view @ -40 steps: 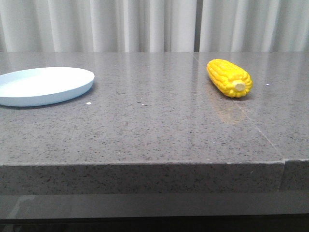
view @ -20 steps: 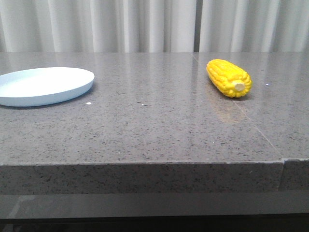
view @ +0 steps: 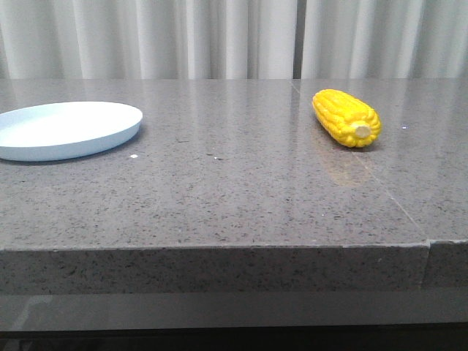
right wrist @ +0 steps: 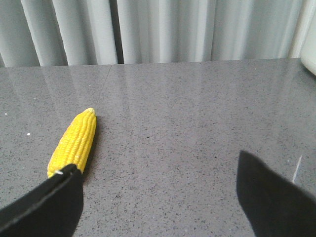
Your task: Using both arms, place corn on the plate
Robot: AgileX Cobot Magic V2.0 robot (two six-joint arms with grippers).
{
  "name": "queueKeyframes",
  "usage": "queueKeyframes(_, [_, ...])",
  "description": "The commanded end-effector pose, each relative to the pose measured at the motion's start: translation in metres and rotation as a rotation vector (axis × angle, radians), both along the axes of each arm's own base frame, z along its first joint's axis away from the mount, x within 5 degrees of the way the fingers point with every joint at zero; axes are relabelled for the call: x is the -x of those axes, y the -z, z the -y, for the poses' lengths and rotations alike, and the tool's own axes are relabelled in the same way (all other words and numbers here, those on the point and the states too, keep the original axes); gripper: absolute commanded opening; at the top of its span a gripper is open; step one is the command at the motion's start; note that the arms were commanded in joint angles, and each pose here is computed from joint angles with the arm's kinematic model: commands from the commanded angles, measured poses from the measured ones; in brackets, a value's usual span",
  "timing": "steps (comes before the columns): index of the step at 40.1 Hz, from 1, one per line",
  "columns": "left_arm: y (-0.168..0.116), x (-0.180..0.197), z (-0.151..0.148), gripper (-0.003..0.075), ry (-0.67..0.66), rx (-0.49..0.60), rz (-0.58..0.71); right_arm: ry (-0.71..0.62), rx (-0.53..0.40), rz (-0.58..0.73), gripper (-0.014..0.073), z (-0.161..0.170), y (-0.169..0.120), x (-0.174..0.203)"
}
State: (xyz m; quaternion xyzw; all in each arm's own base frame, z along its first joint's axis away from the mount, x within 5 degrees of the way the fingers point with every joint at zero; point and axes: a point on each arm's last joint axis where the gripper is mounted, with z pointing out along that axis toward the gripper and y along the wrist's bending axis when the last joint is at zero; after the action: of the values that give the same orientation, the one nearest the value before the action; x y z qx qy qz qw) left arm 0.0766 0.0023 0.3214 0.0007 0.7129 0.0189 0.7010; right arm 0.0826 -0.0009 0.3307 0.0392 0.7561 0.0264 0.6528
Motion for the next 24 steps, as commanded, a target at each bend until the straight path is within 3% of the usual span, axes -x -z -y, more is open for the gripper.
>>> queueKeyframes(1, [-0.017,-0.005,0.001,0.0657,0.009,0.003,0.093,0.004,0.016,0.093,0.0652,0.001,-0.017,-0.001])
queueKeyframes(17, [-0.040,-0.102,0.001,0.0658,0.010,0.043,-0.245,0.004,0.016,0.093,0.0652,0.001,-0.017,-0.001])
queueKeyframes(24, [-0.039,-0.153,0.013,0.0657,0.048,0.038,-0.467,0.004,0.016,0.093,0.0652,0.001,-0.017,-0.001])
